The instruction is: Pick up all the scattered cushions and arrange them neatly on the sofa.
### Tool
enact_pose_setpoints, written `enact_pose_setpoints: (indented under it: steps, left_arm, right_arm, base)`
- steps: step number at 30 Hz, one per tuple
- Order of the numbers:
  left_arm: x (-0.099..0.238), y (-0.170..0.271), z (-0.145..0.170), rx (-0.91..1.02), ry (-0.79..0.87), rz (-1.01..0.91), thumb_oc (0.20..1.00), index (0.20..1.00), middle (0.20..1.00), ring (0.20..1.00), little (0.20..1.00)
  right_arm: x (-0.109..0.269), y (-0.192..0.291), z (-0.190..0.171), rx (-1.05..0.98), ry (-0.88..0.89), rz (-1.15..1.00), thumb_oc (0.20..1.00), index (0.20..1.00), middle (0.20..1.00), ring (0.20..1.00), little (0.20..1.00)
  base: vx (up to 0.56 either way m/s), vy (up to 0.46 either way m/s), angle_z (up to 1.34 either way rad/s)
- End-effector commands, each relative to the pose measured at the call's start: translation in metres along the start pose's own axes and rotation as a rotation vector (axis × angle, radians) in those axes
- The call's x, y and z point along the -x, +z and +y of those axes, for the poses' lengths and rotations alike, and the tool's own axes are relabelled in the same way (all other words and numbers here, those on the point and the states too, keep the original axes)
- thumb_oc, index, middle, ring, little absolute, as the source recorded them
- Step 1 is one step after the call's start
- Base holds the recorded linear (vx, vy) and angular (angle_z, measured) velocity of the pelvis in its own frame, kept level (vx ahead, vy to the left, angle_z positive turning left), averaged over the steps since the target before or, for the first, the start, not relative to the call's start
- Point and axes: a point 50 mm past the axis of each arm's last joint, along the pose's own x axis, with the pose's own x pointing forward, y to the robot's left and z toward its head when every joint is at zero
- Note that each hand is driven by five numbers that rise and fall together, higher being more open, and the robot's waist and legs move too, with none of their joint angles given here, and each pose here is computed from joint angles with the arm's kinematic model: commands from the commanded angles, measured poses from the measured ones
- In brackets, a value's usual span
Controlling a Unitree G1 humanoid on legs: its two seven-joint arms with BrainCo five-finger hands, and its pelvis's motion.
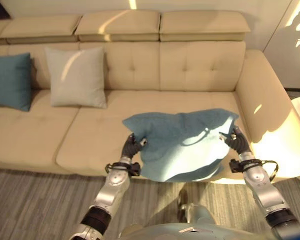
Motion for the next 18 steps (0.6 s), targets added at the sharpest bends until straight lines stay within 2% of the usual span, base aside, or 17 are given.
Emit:
enact_pose_setpoints:
  steps: [1,10,18]
  left_arm:
    - [-0.011,0.045,-0.011,0.032,-0.072,-0.217,0.2,0.2,0.2,0.2,0.2]
    - [-0.011,0.054,-0.011,0.034,-0.07,-0.256,0.2,0.2,0.2,0.2,0.2]
    - [-0.008,0.059,0.006,0.034,-0.036,-0.272,0.2,0.2,0.2,0.2,0.2]
  right_arm:
    - [-0.011,0.043,-0.014,-0.051,-0.056,-0.229,0.2,0.2,0.2,0.2,0.2]
    - [-0.015,0.047,-0.01,-0.053,-0.046,-0.24,0.2,0.2,0.2,0.2,0.2]
    - [-0.02,0.056,0.004,-0.062,-0.016,-0.273,0.2,0.2,0.2,0.2,0.2]
  base:
    - [0.13,-0.018,-0.1]
    - [0.18,0.085,-0.35]
    - [0.08,0.08,-0.34]
